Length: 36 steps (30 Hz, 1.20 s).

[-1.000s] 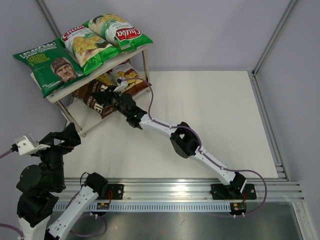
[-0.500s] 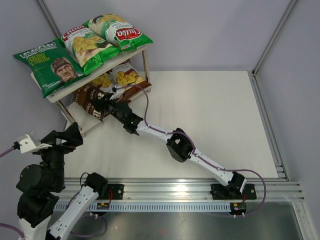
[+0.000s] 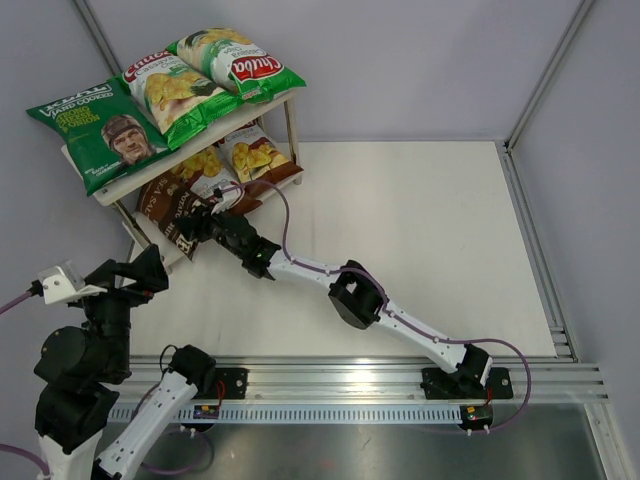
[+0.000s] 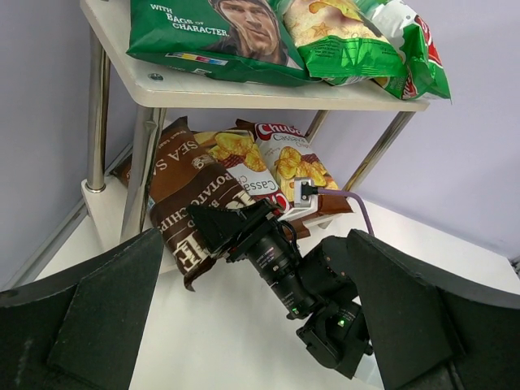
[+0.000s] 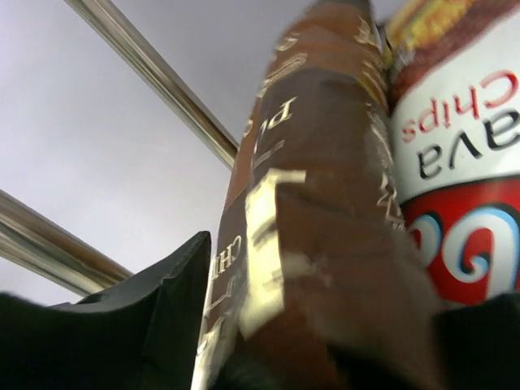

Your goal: Place and organize the chips bags onto the shelf

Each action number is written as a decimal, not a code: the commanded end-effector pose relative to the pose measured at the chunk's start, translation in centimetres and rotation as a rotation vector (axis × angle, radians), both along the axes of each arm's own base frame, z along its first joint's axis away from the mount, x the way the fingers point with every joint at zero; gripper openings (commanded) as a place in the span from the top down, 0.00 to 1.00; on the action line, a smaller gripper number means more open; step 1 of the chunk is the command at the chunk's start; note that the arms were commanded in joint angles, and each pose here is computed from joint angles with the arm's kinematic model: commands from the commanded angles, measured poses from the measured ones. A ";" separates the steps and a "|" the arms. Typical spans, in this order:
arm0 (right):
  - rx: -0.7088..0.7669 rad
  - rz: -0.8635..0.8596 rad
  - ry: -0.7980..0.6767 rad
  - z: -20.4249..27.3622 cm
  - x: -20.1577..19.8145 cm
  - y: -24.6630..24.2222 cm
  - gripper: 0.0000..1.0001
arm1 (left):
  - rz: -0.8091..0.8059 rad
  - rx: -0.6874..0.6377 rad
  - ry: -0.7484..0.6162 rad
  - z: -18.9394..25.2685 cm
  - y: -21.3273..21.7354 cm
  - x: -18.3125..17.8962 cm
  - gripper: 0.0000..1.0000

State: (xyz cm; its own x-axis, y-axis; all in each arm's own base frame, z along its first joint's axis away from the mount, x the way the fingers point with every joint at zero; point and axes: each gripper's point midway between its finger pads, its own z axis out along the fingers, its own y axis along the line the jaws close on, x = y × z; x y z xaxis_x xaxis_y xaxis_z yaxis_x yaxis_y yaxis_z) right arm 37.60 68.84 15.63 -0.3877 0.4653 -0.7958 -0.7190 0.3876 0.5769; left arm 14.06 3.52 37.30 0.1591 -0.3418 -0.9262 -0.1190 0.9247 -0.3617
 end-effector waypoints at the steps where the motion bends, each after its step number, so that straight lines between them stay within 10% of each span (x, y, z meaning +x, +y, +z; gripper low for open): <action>1: 0.046 -0.012 0.001 6.6 -1.2 -0.6 0.39 | -0.013 0.008 -0.022 1.3 -0.3 0.1 0.01; 11: -0.034 0.029 0.125 6.7 -2.6 -1.4 0.32 | -0.009 0.025 -0.003 1.0 -0.3 0.4 0.01; 22: -0.026 0.075 0.211 6.3 -3.9 -1.7 0.76 | -0.009 0.029 0.004 0.9 -0.3 0.4 0.01; 36: -0.031 0.110 0.212 4.1 -3.9 1.0 0.82 | -0.007 0.035 0.010 0.7 -0.4 0.6 0.01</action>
State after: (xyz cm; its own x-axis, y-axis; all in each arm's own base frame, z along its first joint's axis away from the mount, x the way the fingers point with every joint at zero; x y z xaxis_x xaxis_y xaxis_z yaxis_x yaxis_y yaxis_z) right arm 34.95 69.13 18.16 -0.5922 0.3923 -0.7038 -0.5969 0.3733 0.7102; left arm 14.37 3.39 36.85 0.1305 -0.3166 -0.9396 -0.1304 0.9339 -0.3328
